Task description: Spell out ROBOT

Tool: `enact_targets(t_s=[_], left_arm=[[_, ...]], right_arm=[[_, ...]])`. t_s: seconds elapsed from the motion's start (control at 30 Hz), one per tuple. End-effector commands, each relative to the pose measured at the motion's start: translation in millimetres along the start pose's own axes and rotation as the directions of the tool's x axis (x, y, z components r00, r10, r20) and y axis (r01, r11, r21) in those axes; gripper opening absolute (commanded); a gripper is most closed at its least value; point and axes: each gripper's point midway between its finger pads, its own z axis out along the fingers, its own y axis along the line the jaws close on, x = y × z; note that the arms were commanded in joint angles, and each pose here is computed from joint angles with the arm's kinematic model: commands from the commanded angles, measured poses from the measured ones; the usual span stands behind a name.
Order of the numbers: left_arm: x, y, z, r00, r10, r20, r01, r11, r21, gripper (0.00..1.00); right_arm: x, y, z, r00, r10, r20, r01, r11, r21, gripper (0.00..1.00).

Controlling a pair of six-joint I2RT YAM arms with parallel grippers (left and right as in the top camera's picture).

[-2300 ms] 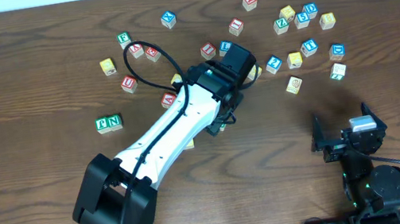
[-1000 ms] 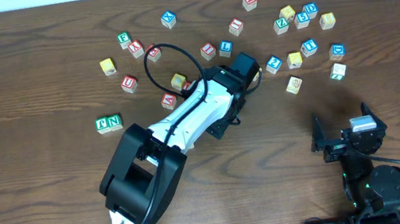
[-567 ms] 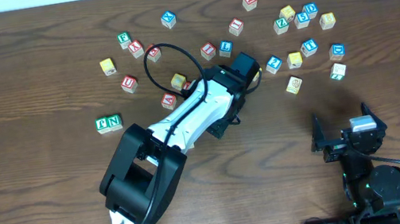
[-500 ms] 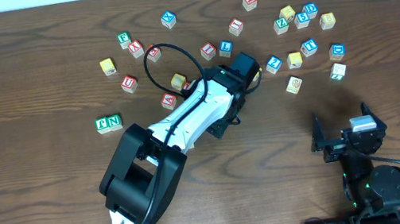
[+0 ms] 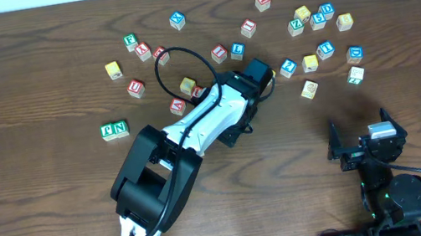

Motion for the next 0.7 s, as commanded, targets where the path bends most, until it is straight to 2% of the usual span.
enact_targets(t_s=[0.0,0.17,0.37,0.47,0.67], left_arm=[[-4.2,0.6,2.3,1.000,-0.004,0.027,0.004,1.000,-0.007,0.61],[-4.2,0.6,2.3,1.000,-0.004,0.027,0.004,1.000,-0.007,0.48],[-4.2,0.7,2.3,1.000,-0.004,0.027,0.004,1.000,-0.008,0.38],[-4.2,0.9,2.3,1.000,-0.004,0.027,0.004,1.000,-0.008,0.27],[-4.2,0.9,2.1,0.999,0.030,0.026,-0.029,1.000,-0.009,0.24]], right_arm=[[0.8,-3.0,-0.2,1.000,0.010,-0.002,-0.010,1.000,0.015,0.99],[0.9,-3.0,-0.2,1.000,0.009,-0.002,-0.009,1.000,0.015,0.99],[0.9,-3.0,-0.2,1.000,0.010,-0.002,-0.010,1.000,0.015,0.99],[0.9,-3.0,-0.2,1.000,0.009,-0.002,-0.009,1.000,0.015,0.99],[0.9,-3.0,-0.2,1.000,0.009,-0.002,-0.009,1.000,0.015,0.99]])
